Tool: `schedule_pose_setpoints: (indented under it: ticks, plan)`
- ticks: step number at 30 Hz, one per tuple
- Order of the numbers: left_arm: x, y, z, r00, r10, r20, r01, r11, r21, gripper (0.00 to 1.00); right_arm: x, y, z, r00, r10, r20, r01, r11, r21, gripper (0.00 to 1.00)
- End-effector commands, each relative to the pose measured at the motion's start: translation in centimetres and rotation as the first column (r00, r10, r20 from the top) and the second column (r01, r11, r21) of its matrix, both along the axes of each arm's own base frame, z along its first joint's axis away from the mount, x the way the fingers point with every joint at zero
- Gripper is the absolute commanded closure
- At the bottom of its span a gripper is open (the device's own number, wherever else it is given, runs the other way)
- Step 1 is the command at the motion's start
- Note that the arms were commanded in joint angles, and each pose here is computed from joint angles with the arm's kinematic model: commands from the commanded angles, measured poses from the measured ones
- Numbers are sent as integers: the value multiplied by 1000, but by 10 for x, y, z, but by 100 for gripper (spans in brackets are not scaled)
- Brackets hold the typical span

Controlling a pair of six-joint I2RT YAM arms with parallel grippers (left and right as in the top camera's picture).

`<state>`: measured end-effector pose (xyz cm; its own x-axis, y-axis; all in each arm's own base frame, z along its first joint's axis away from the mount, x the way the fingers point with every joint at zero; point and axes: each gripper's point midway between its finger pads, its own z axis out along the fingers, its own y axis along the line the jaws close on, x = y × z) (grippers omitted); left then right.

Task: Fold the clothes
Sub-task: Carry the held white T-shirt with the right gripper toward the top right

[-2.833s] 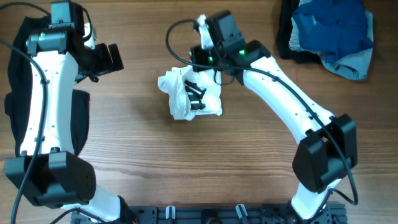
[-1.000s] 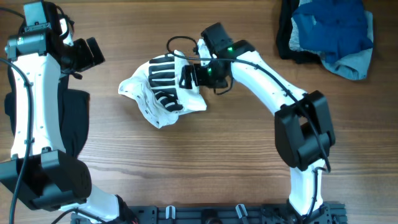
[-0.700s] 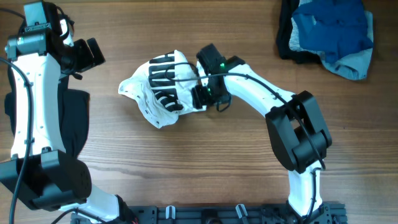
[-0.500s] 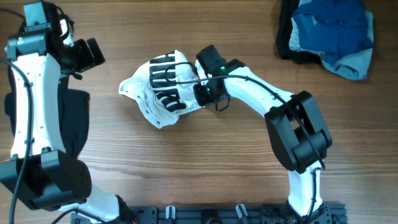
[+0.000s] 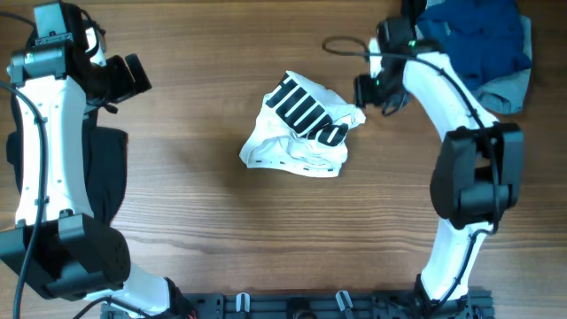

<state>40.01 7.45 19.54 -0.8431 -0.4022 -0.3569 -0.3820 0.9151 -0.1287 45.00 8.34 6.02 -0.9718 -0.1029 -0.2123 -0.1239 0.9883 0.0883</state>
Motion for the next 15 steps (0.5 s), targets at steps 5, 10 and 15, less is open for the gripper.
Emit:
schedule_pose_setpoints:
  ticks: [5, 10, 15]
  plan:
    - [2, 2, 6, 1000, 16, 20, -16, 1000, -10, 0, -51, 100, 89, 983, 181, 28, -184, 968, 172, 35]
    - [3, 2, 6, 1000, 16, 24, -16, 1000, -8, 0, -98, 147, 37, 914, 404, -19, -403, 914, 51, 34]
    - [3, 2, 6, 1000, 16, 24, -16, 1000, -8, 0, -95, 151, 0, 885, 463, 44, -459, 885, -80, 22]
